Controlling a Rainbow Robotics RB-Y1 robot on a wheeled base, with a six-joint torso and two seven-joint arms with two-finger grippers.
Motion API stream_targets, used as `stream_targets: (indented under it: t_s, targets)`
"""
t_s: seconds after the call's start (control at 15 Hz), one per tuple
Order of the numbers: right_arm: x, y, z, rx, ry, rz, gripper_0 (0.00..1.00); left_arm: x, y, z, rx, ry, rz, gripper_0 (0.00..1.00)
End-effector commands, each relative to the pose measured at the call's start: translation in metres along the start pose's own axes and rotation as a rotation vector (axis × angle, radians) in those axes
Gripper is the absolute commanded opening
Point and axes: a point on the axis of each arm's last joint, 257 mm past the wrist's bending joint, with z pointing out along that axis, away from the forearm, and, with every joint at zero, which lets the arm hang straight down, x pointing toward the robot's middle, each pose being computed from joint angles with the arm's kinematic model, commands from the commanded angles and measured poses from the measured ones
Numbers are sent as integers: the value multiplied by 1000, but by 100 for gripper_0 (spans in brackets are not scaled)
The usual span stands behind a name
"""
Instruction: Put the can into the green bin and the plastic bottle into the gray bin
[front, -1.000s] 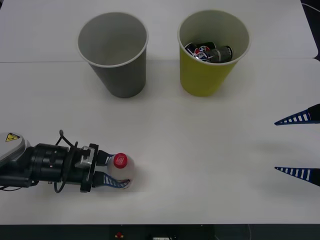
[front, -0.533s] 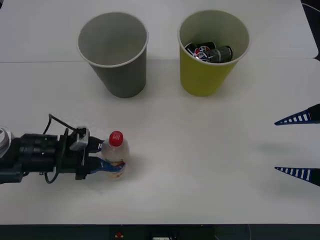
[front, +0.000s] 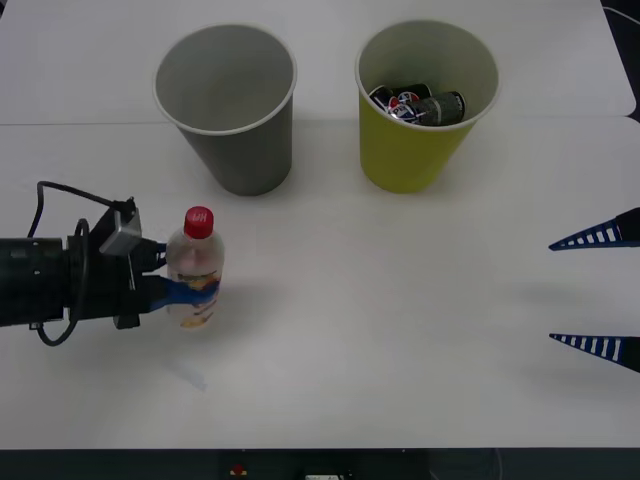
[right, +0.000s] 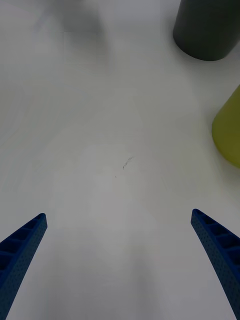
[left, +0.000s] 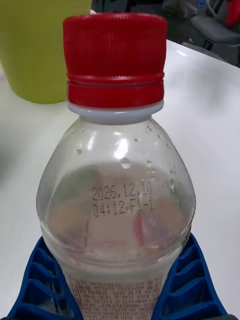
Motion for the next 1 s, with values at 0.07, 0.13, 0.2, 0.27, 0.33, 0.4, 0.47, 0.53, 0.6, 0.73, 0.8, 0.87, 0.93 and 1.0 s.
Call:
stream_targets:
  t_s: [0.07,0.13,0.2,0.27,0.33,0.4,0.47,0.53,0.6,0.73,0.8,0.87,0.93,1.0]
  targets:
    - [0,0,0,0,0,0,100,-13,18,-14,-75,36,-39,0]
    - [0,0,0,0,0,0,100,-16,25,-20,-109,59,-46,0]
    - [0,0,0,0,0,0,100,-21,30,-28,-132,76,-75,0]
    - [0,0,0,0,0,0,100,-25,31,-34,-148,92,-101,0]
    - [0,0,0,0,0,0,100,-31,33,-41,-169,108,-117,0]
    - [0,0,0,0,0,0,100,-38,34,-49,-192,129,-134,0]
    - [0,0,0,0,0,0,100,-45,35,-57,-216,143,-153,0]
    - [0,0,0,0,0,0,100,-53,35,-63,-233,149,-171,0]
    - [0,0,0,0,0,0,100,-59,35,-66,-241,155,-185,0]
    - [0,0,0,0,0,0,100,-79,40,-70,-261,157,-182,0]
    - [0,0,0,0,0,0,100,-87,44,-72,-269,156,-159,0]
    - [0,0,0,0,0,0,100,-95,51,-76,-279,170,-157,0]
    - [0,0,0,0,0,0,100,-103,58,-80,-278,192,-150,0]
    - [0,0,0,0,0,0,100,-111,66,-84,-283,202,-138,0]
